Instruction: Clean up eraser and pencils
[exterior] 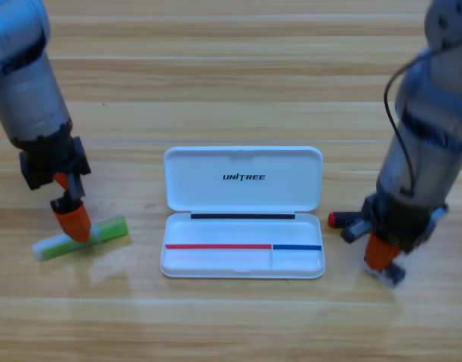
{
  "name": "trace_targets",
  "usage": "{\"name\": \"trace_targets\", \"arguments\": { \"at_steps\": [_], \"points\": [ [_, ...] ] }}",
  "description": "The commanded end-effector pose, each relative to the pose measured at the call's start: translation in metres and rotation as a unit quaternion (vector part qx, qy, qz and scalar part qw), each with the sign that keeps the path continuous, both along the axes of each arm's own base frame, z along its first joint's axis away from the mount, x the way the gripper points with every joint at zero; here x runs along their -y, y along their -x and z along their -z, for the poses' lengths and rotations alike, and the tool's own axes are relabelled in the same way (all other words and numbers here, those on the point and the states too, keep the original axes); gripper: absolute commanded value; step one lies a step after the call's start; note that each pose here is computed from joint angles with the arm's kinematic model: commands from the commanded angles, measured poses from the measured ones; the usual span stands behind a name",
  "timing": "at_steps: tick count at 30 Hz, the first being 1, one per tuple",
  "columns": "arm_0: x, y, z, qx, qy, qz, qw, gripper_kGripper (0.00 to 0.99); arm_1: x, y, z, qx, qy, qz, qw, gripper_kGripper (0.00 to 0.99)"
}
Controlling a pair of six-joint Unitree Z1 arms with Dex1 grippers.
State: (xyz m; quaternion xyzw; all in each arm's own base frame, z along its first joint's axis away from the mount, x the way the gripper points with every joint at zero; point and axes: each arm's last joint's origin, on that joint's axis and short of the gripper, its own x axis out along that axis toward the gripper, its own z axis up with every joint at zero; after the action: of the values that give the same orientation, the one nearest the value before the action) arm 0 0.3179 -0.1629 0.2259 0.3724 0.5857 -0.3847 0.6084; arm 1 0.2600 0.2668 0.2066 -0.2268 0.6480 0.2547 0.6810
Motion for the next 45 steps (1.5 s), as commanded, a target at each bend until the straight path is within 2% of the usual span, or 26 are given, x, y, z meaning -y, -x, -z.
{"name": "trace_targets", "arguments": {
  "at_steps": [1,5,10,17,20,23,25,26,27,38,45],
  "points": [
    [-0.003,-0.007,0.038,-0.031,-0.013,-0.015,0.9993,0.990,-0.006,-0.004,-0.038,0.009,-0.006,-0.177,0.984,0.000],
    [-0.003,-0.007,0.046,-0.028,-0.011,-0.015,0.9994,0.983,-0.021,-0.006,-0.042,0.016,-0.023,-0.297,0.954,0.000],
    [-0.004,-0.005,0.054,-0.026,-0.011,-0.013,0.9995,0.959,-0.043,-0.001,-0.038,0.004,-0.065,-0.390,0.919,0.000],
    [-0.006,-0.003,0.060,-0.024,-0.016,-0.008,0.9995,0.819,-0.064,-0.004,-0.031,0.010,-0.071,-0.429,0.900,0.000],
    [-0.006,-0.002,0.062,-0.029,-0.018,-0.003,0.9994,0.664,-0.068,-0.008,-0.025,0.009,-0.069,-0.437,0.897,0.000],
    [-0.007,-0.001,0.064,-0.033,-0.021,0.008,0.9992,0.440,-0.072,-0.010,-0.018,0.005,-0.068,-0.440,0.896,0.000],
    [-0.007,0.000,0.064,-0.033,-0.023,0.013,0.9991,0.219,-0.074,-0.010,-0.013,-0.001,-0.068,-0.440,0.895,0.000],
    [-0.008,-0.001,0.063,-0.031,-0.027,0.014,0.9991,0.040,-0.075,-0.010,-0.011,-0.005,-0.068,-0.441,0.895,0.000],
    [-0.008,-0.001,0.061,-0.026,-0.029,0.013,0.9991,0.000,-0.076,-0.010,-0.009,-0.008,-0.069,-0.441,0.895,0.000],
    [-0.013,0.004,0.024,0.007,-0.039,0.025,0.9989,0.000,-0.084,-0.010,0.007,-0.027,-0.073,-0.445,0.892,0.000],
    [-0.013,0.005,0.019,0.011,-0.037,0.025,0.9990,0.000,-0.087,-0.012,0.015,-0.031,-0.070,-0.444,0.893,0.000]
  ]
}}
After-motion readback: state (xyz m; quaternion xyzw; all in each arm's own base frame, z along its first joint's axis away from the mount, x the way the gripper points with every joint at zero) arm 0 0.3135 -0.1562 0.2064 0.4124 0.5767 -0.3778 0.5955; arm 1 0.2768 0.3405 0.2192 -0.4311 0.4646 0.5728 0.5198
